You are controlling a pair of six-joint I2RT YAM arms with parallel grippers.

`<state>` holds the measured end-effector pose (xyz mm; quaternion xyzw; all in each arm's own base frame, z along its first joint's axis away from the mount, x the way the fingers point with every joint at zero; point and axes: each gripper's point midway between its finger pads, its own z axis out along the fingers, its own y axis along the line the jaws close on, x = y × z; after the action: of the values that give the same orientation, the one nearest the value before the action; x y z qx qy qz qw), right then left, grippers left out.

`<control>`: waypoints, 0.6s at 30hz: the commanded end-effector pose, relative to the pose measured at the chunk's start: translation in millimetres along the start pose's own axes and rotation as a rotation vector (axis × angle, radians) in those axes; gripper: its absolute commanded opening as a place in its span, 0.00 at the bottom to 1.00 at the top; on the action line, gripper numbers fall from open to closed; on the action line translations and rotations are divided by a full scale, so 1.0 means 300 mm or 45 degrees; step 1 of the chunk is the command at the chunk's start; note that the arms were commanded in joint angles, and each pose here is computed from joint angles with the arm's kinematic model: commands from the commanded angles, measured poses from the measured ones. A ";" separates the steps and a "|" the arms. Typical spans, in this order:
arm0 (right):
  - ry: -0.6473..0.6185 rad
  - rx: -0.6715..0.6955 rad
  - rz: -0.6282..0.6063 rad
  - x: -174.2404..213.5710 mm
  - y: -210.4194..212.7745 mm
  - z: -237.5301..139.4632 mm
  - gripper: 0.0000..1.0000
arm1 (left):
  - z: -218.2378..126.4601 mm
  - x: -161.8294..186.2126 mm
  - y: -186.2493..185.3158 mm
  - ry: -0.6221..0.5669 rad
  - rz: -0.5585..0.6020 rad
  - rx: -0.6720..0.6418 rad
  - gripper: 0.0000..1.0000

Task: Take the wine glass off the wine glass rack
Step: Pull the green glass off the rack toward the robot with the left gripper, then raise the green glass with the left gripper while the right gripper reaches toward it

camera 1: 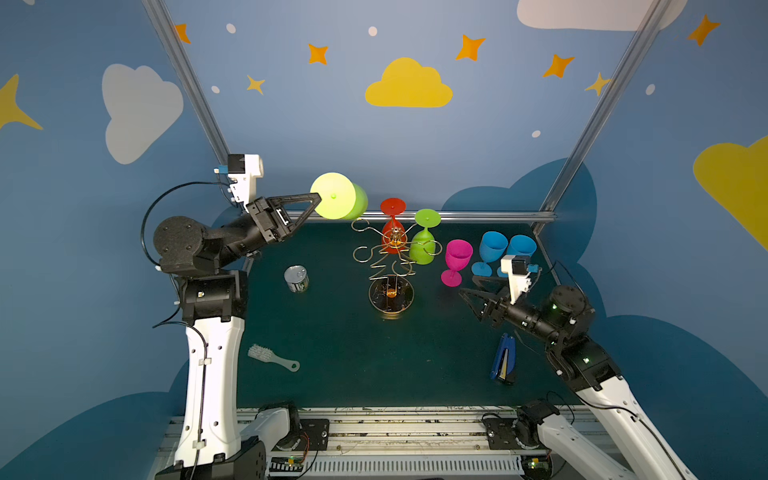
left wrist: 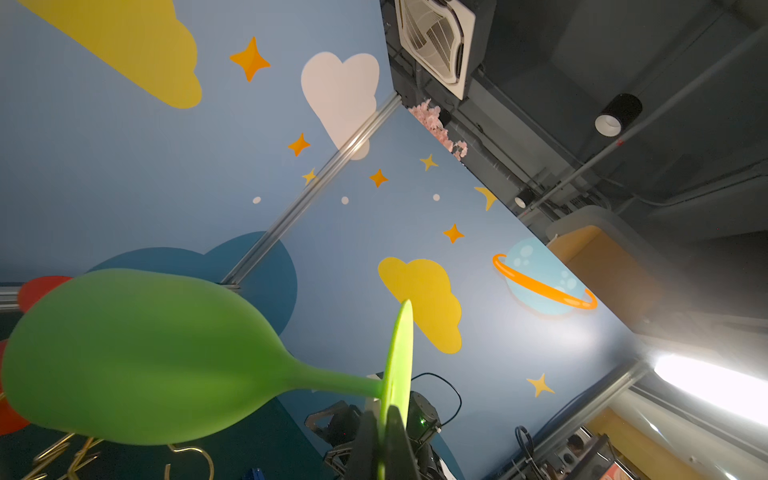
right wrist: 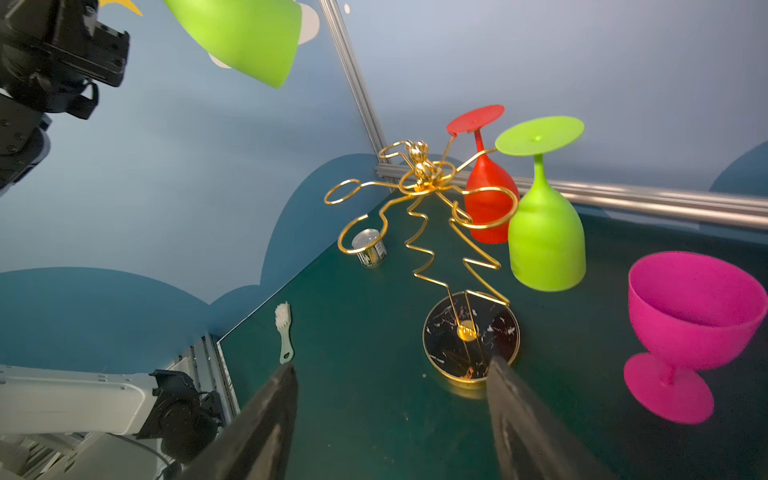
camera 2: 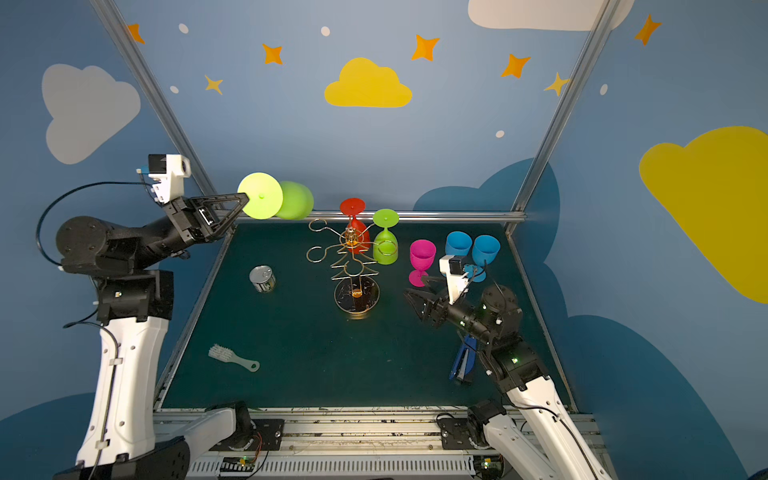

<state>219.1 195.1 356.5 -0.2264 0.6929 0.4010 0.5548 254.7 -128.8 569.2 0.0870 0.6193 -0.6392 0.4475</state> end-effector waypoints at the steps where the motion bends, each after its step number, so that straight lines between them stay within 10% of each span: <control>1: -0.129 -0.032 -0.128 -0.125 0.047 0.000 0.71 | 0.050 0.034 0.030 0.087 -0.051 0.043 0.04; 18: -0.259 -0.251 -0.594 -0.261 0.234 0.146 0.76 | 0.162 0.181 0.068 0.347 -0.306 0.139 0.04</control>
<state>219.9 257.0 420.8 -0.3632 0.5730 0.3749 0.6318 270.9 -190.8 527.0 0.1054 0.6466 -0.7014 0.2808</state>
